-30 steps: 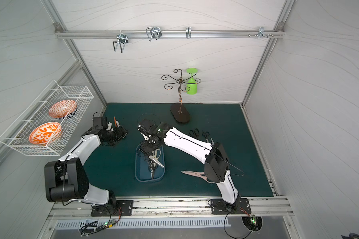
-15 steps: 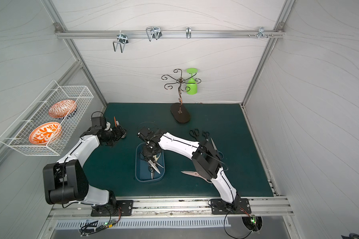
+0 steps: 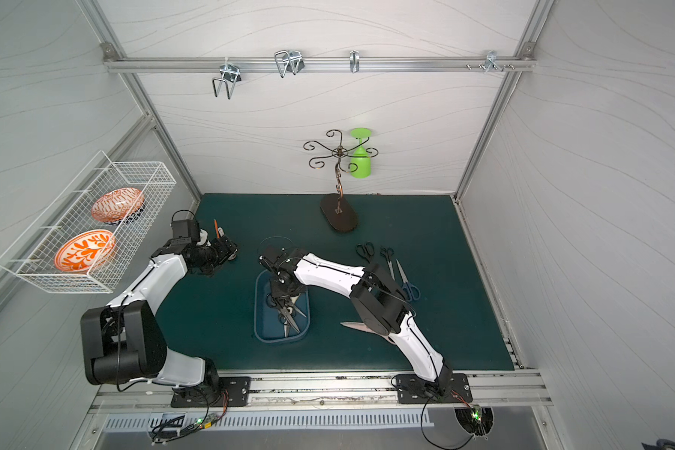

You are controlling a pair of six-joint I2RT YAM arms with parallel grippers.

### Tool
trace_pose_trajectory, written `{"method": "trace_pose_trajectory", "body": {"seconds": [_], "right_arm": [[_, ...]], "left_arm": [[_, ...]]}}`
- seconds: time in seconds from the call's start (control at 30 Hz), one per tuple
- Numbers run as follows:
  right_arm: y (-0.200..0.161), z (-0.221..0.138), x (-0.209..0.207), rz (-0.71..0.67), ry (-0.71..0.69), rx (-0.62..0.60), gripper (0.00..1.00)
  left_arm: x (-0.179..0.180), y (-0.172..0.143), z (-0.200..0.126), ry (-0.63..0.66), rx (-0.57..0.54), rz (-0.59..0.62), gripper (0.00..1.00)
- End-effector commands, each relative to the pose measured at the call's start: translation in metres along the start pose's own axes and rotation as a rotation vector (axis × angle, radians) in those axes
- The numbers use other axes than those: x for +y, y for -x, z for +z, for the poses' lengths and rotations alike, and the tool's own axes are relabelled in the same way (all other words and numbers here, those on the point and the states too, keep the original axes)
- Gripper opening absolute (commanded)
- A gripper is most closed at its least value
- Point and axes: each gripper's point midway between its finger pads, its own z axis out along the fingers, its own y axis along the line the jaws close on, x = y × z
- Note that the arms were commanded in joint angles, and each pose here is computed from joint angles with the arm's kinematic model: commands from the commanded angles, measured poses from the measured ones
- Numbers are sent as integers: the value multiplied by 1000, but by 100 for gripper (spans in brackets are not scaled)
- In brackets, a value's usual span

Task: Put the scissors into the storage box
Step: Place the scissors in the storage box, then pick up the scissors from the center of the board.

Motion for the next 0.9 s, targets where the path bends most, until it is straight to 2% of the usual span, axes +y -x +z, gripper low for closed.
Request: {"method": "trace_pose_trajectory", "body": {"seconds": [0.0,0.17,0.4,0.5,0.67,0.87], "right_arm": [[14,-22,12,-10,34,-62,30],[31,-59,10,-55,31,-147,31],[27,-99,-57,-47,-34,-144,31],[12,-113,-101,-32,-117,-111,31],[-25,-132,-174,86,-213,-53,38],[-66,-160,-233,232,-273,-40,38]], "left_arm": [[-5,7,-2,-21,-16,-5,89],[-9,6,-3,-38,-13,6,89],[-19,4,-5,-90,-3,23,89],[-33,0,-6,-128,22,41,89],[-65,-11,-18,-155,30,155,89],[-106,-45,-20,-215,101,271,89]]}}
